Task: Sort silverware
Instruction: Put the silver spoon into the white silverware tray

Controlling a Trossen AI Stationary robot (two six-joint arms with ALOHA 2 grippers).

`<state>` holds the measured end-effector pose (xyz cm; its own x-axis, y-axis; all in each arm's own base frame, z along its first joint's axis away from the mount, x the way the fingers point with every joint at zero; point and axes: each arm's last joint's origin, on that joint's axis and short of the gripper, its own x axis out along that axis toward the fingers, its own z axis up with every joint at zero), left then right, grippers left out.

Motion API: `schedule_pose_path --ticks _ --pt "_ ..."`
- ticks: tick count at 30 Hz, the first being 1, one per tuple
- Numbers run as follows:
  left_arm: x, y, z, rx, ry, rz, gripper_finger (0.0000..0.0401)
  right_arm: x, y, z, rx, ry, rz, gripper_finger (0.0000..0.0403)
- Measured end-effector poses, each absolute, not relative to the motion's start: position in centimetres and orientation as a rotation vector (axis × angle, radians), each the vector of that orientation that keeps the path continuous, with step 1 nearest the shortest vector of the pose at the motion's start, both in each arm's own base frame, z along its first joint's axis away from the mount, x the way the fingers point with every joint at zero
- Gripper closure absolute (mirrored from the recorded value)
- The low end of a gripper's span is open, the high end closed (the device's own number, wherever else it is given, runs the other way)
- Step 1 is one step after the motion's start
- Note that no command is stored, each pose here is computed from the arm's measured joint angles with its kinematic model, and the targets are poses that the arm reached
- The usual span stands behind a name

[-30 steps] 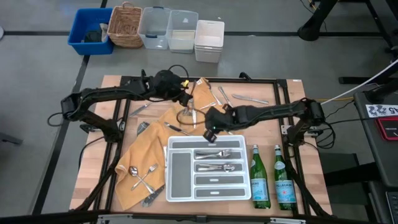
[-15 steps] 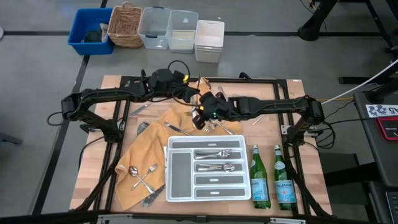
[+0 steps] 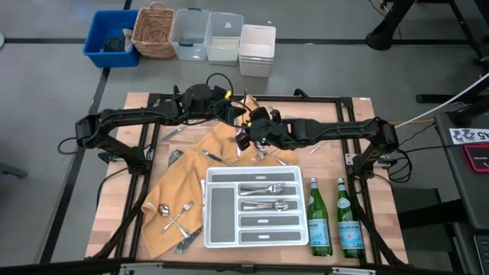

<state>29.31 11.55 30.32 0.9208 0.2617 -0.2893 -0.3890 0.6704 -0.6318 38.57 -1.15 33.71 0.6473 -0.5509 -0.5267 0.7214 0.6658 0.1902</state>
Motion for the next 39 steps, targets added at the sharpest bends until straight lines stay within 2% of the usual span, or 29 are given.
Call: schedule_pose_path --ticks 24,27,32,39 --pt "30.2 9.6 31.1 -0.823 0.120 0.272 0.0384 38.5 -1.4 33.7 0.420 0.451 -0.756 0.0321" --pt "30.2 9.6 31.1 -0.825 0.122 0.268 0.0384 38.5 -1.4 33.7 0.409 0.455 -0.753 0.0337" --pt "30.2 9.5 31.1 -0.825 0.123 0.271 0.0384 38.5 -1.4 33.6 0.365 0.476 -0.753 0.0391" --pt "30.2 9.5 31.0 -0.802 0.131 0.270 0.0384 38.5 -1.4 33.6 0.348 0.490 -0.736 0.0390"
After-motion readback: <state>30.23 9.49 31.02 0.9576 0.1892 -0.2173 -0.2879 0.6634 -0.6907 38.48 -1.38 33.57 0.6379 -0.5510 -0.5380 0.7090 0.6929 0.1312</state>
